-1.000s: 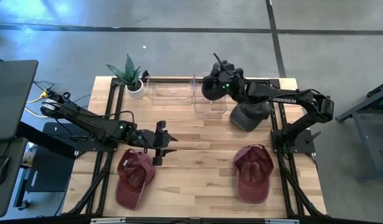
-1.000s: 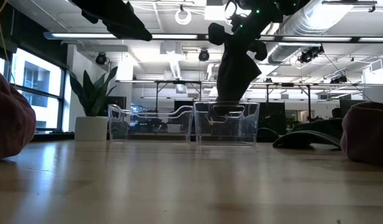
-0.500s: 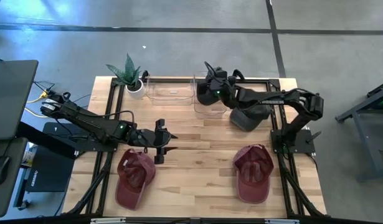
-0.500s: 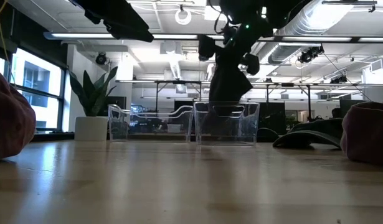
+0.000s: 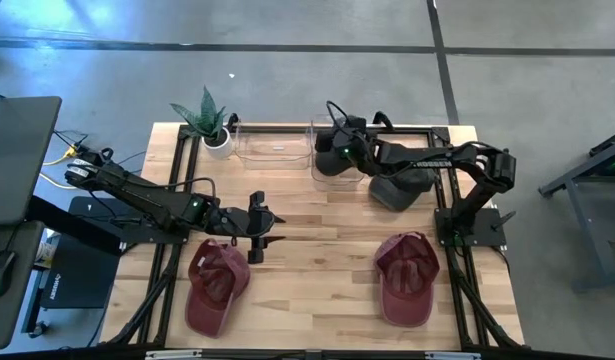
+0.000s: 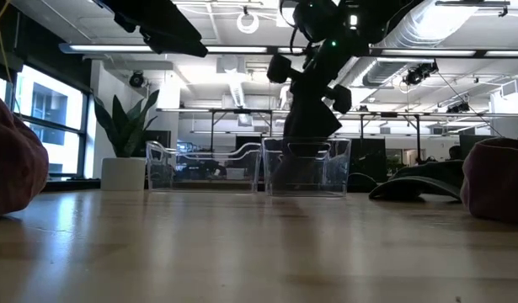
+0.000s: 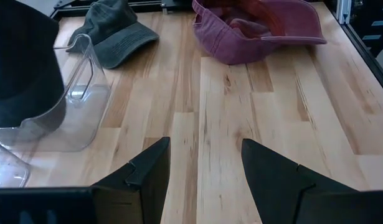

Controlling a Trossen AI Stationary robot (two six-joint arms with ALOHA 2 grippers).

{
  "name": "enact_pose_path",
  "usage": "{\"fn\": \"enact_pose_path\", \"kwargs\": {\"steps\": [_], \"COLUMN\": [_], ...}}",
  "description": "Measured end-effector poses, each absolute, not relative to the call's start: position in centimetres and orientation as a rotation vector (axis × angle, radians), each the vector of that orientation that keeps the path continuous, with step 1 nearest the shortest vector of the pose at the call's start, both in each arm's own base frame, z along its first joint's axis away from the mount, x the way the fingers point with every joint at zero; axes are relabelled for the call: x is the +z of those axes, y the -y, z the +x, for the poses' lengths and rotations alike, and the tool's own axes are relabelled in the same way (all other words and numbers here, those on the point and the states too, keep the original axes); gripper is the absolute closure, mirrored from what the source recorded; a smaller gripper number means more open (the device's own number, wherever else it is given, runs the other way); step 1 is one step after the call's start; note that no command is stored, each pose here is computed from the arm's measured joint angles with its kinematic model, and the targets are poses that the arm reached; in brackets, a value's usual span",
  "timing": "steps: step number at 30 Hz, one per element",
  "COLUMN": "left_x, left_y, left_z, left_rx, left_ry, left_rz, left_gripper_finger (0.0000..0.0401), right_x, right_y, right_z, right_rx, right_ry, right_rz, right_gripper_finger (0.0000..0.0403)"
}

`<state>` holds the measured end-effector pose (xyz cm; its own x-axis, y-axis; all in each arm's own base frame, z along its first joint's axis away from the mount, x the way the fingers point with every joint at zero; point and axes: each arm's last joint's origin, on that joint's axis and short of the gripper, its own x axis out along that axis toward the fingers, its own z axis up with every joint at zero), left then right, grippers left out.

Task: Pick & Place hat
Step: Put the bottom black cap into the right transparent bin, then put the right red cap into the left transparent bin

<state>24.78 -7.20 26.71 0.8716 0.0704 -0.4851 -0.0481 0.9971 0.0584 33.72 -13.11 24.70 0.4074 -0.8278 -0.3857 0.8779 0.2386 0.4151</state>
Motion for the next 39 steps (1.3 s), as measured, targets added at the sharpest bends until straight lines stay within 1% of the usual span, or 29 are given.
{"fn": "enact_pose_path", "kwargs": {"steps": [5,8,11,15,20,24,28,34,39], "left_x": [26.7,26.7,26.7,26.7,26.7,26.7,26.7,26.7,26.6], "left_y": [7.2,7.3,7.3,7.3,7.3,7.3,7.3,7.3,7.3], "left_z": [24.8,24.8,24.8,24.8,24.8,24.8,24.8,24.8,24.7], "left_rx": [0.047,0.037,0.037,0.037,0.037,0.037,0.037,0.041,0.048], "left_ry": [-0.512,-0.513,-0.513,-0.514,-0.514,-0.515,-0.514,-0.513,-0.523], "left_rz": [0.041,0.038,0.038,0.038,0.038,0.035,0.034,0.02,0.001], "left_gripper_finger": [0.0213,0.0213,0.0213,0.0213,0.0213,0.0213,0.0213,0.0213,0.0213], "right_x": [23.9,23.6,23.4,23.2,23.5,24.6,26.6,29.3,30.9], "right_y": [13.0,12.9,12.8,12.8,12.5,12.1,11.8,11.1,9.6], "right_z": [33.2,33.0,32.8,32.6,32.2,31.4,30.1,28.1,25.7], "right_rx": [-1.216,-1.236,-1.248,-1.25,-1.201,-1.162,-1.148,-1.11,-1.07], "right_ry": [-0.159,-0.186,-0.208,-0.26,-0.354,-0.394,-0.369,-0.367,-0.454], "right_rz": [0.649,0.661,0.659,0.624,0.584,0.558,0.543,0.484,0.414], "right_gripper_finger": [0.0398,0.0383,0.0352,0.0301,0.0238,0.0207,0.0193,0.0192,0.0192]}}
